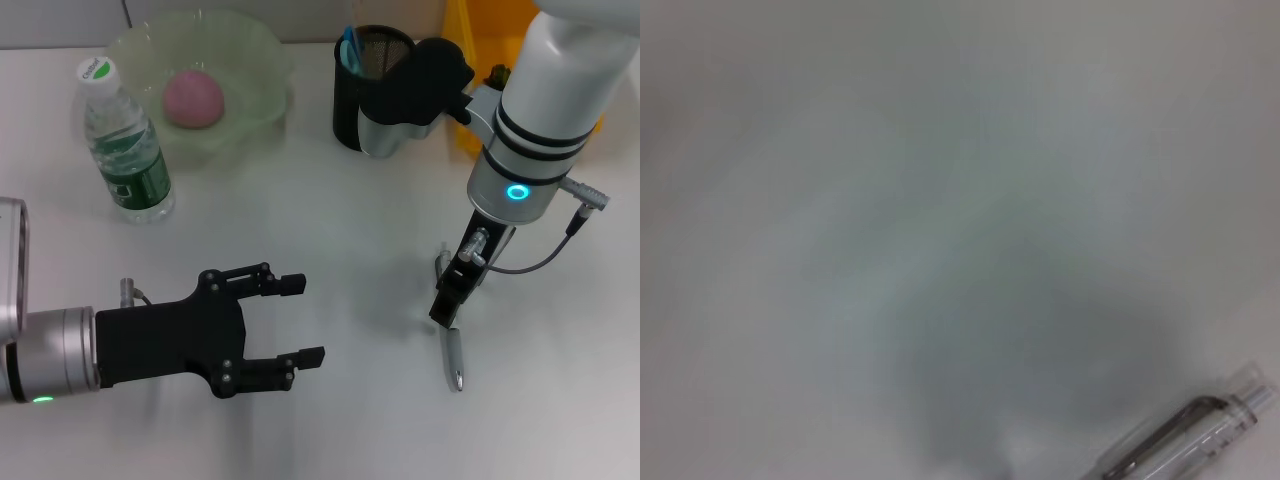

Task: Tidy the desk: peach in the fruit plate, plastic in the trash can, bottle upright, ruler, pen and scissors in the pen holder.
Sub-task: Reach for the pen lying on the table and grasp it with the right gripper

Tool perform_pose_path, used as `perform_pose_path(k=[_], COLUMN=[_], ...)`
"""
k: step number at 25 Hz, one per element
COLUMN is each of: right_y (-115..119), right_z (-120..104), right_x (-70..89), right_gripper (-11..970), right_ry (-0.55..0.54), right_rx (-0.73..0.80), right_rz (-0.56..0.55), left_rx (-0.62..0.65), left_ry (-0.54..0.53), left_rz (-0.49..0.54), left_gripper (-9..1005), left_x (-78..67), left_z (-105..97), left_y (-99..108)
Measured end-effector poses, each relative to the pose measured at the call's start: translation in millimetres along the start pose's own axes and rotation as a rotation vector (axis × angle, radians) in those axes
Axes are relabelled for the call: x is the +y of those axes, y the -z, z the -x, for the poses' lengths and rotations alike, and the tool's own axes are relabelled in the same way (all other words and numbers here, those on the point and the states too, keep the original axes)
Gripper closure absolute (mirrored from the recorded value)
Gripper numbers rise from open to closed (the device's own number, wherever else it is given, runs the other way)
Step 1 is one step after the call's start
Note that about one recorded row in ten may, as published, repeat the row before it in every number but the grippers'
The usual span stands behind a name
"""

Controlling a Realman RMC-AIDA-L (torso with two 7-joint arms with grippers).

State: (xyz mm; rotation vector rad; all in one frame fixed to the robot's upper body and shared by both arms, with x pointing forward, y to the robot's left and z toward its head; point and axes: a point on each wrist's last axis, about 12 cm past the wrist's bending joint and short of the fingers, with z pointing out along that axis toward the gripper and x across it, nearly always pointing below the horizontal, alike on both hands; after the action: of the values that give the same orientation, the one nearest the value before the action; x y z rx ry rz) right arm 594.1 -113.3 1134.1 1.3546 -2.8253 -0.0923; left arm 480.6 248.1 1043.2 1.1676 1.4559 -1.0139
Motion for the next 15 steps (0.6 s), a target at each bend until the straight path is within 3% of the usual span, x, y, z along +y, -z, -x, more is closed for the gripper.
perform_pose_path(k=[15], right_y=[-6.6], right_z=[1.4], right_x=[2.6], right_gripper=[252], right_ry=[0.013], right_rx=[0.001], right_rz=[-0.006], left_rx=[-0.004], left_ry=[0.0], left_rz=[-0.005], left_gripper=[242], left_x=[-0.3], left_z=[0.5], left_y=[-1.1])
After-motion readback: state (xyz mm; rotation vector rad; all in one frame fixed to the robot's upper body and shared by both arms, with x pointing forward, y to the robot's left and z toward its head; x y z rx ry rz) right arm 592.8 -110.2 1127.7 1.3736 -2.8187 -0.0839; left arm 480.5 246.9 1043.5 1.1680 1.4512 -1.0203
